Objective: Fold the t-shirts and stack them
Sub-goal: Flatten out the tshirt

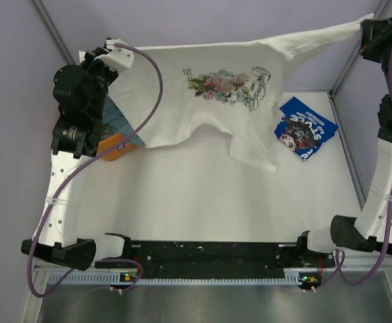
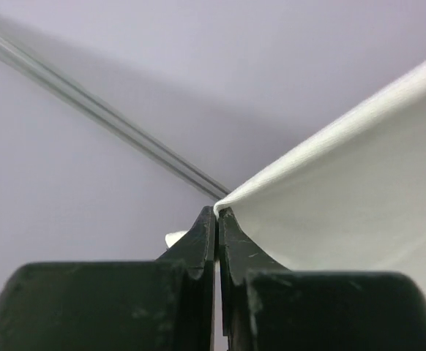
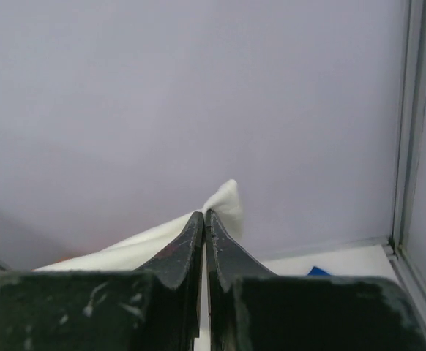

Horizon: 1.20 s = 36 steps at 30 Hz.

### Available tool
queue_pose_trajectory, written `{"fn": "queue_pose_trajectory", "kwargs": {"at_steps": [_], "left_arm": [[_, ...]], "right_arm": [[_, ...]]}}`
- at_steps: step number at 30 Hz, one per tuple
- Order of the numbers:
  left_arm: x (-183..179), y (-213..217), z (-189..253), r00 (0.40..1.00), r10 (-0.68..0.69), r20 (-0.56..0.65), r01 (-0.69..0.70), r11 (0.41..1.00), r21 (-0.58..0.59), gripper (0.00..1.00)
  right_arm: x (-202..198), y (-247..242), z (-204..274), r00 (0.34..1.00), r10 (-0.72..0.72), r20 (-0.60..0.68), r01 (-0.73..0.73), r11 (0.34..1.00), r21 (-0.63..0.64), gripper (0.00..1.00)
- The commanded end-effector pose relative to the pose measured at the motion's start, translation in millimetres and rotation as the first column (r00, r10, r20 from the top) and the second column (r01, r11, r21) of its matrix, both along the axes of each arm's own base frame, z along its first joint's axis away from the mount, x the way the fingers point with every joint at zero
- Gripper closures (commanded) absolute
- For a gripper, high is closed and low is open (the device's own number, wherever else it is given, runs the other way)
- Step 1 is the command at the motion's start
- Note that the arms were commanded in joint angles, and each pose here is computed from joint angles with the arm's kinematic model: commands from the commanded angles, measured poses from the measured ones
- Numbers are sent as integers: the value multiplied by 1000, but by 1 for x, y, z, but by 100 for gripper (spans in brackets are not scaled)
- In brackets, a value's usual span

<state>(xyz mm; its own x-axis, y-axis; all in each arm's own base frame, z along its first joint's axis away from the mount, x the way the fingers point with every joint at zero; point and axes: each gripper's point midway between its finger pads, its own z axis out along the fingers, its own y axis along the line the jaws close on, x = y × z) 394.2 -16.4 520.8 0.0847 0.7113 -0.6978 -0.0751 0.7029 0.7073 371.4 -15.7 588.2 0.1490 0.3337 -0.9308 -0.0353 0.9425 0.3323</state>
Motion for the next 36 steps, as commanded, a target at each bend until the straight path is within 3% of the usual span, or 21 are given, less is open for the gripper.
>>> {"fn": "queue_pose_trajectory", "kwargs": {"at_steps": [1,8,13,15,20,24,28,30,33,36], "left_arm": [[-3,11,4,999,43,19,-44,998,41,100],[-26,-5,-55,985,-73,-159,94,987,127,100],[-58,-14,-119,909,-147,-391,220,964,149,100],[-78,-24,-153,837,-212,-504,308,945,115,100],[-142,-36,-243,579,-300,-758,462,887,2,100],[-179,-21,-305,435,-229,-871,416,909,-31,100],[-228,-13,-377,209,-191,-959,399,912,-95,100],[-248,-10,-400,128,-179,-976,393,912,-116,100],[-265,-8,-418,55,-175,-983,401,906,-139,100],[-250,-12,-426,93,-188,-978,408,903,-135,100]], "right_arm": [[-63,-9,53,983,-85,161,99,992,-79,100],[-115,-2,16,990,-79,118,102,973,-209,100],[-164,13,-39,998,-35,58,48,972,-232,100],[-174,21,-72,1000,1,3,0,977,-212,100],[-183,46,-176,955,136,-265,-161,984,-72,100],[-202,72,-251,828,282,-484,-266,959,104,100],[-228,94,-312,692,405,-598,-301,914,271,100],[-238,99,-333,643,433,-632,-293,901,319,100],[-248,99,-352,614,427,-664,-259,903,342,100],[-238,91,-365,621,388,-680,-214,920,330,100]]}}
